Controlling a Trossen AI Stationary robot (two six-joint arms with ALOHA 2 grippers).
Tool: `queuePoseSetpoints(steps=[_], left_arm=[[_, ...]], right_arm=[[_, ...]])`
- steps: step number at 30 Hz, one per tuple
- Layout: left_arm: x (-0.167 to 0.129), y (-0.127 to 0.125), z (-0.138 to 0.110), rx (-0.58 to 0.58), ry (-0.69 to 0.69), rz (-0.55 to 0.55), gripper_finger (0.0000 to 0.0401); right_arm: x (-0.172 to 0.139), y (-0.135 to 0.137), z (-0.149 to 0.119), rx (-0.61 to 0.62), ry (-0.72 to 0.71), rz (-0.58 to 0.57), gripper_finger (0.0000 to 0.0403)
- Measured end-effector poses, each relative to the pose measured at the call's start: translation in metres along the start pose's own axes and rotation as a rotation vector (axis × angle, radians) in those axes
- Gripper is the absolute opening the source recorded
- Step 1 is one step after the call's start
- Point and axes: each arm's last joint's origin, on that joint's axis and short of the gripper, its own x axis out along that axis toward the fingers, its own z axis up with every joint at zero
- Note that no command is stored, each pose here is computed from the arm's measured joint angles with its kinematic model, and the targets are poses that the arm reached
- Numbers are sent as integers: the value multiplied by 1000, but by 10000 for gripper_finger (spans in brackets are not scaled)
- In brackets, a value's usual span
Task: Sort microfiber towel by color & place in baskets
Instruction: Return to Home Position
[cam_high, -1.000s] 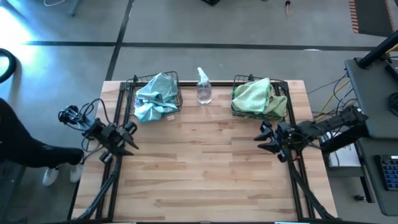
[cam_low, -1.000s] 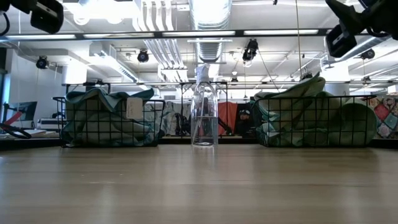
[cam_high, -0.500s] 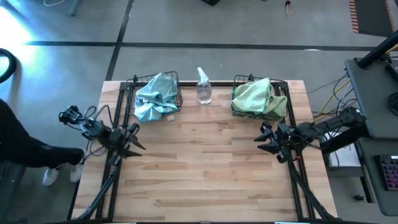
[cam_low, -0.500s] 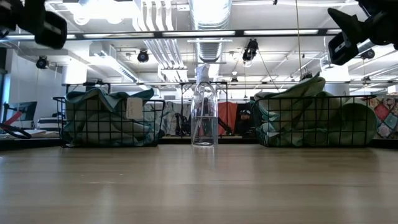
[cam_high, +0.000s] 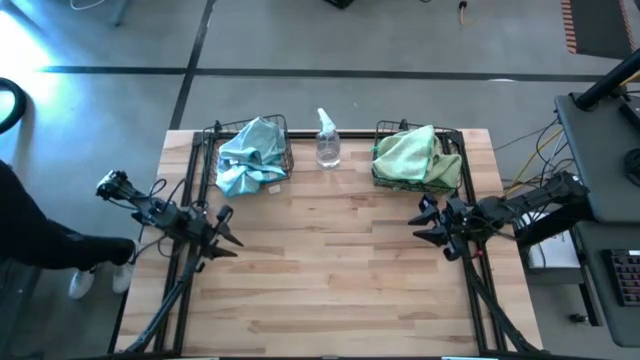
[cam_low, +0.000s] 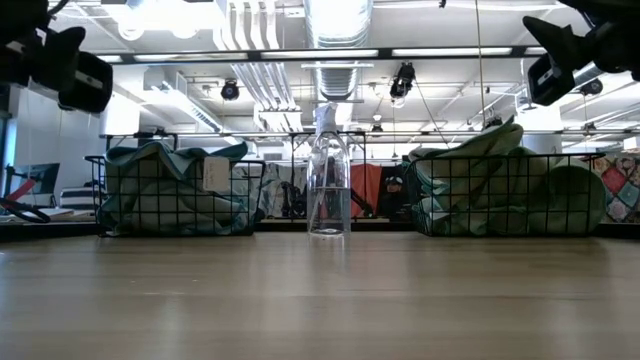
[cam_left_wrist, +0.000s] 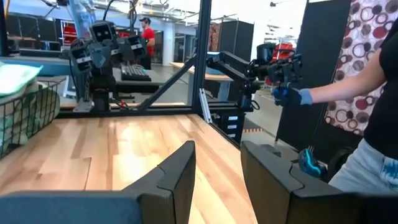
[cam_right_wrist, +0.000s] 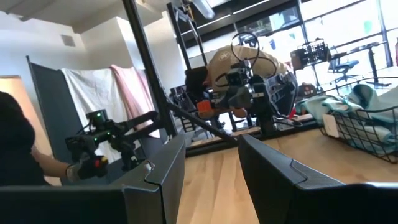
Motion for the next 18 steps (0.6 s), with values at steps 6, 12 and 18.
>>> queuePoseSetpoints(steps=[6, 12, 18], left_arm=[[0, 0, 0, -21, 6, 1, 114], [0, 0, -1, -14, 8, 1, 114], [0, 0, 0, 73, 3, 0, 114]], right_arm=[[0, 0, 0, 0, 0, -9, 146], [0, -1, -1, -1, 10, -12, 146], [0, -1, -3, -7, 33, -18, 146]])
